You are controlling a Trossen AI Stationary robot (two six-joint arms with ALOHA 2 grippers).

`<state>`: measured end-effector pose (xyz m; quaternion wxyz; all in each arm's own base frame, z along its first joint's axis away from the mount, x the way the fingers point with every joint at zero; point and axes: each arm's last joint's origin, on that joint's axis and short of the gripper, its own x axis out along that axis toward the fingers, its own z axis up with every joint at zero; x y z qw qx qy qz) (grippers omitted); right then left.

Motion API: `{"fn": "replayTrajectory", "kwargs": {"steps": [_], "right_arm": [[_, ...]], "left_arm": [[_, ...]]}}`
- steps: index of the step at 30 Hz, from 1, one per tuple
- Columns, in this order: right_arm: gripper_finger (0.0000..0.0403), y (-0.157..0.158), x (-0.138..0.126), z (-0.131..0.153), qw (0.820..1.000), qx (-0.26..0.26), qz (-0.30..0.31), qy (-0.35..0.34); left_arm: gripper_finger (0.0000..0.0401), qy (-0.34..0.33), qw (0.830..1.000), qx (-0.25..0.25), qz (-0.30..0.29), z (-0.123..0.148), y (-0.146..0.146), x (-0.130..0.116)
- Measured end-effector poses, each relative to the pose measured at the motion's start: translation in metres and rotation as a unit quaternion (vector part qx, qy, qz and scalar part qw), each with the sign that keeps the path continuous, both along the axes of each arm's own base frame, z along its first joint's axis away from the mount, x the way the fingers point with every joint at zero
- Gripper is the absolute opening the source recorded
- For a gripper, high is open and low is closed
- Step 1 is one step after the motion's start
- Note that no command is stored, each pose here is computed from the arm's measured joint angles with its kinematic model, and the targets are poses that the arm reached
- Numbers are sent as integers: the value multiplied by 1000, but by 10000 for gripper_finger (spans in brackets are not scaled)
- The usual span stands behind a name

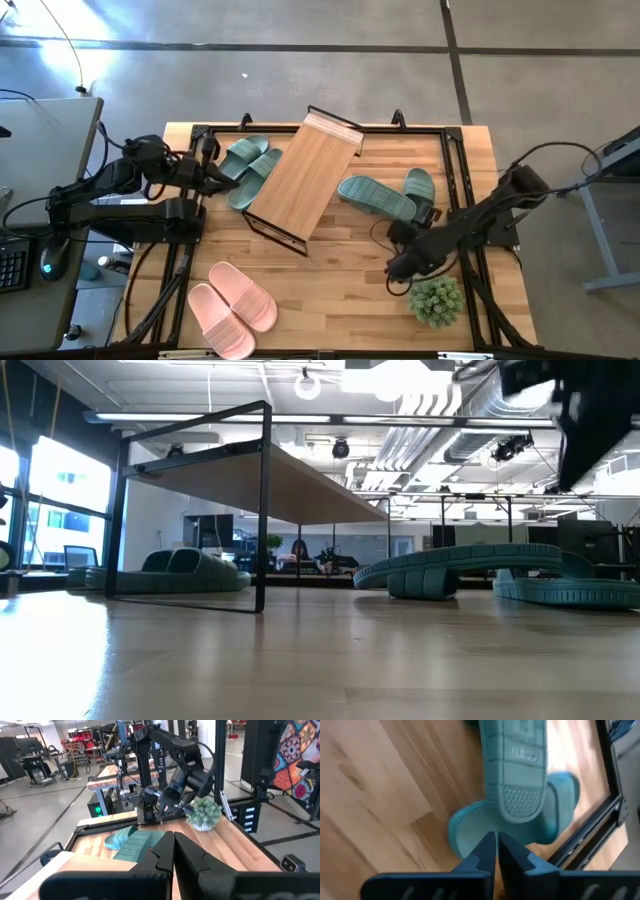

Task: Pick and place slides into the shelf
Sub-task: Put the green slide on the shelf

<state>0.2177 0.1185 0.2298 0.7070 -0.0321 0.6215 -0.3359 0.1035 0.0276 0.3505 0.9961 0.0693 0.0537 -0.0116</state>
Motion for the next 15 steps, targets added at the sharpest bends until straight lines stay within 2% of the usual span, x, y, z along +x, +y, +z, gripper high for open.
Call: {"fn": "replayTrajectory", "kwargs": {"steps": [3,6,11,15], "right_arm": [[45,2,2,-22,1000,-5,-15,9],[88,4,7,-32,1000,-5,-13,-5],[153,7,16,-36,999,-27,10,-30],[184,5,18,-36,997,-58,25,-44]], "left_arm": [[1,9,1000,4,-1,-2,0,0],[1,15,1000,7,-1,-3,0,0],[1,19,1000,9,-2,-4,0,-1],[1,29,999,19,-4,-6,0,-1]]}}
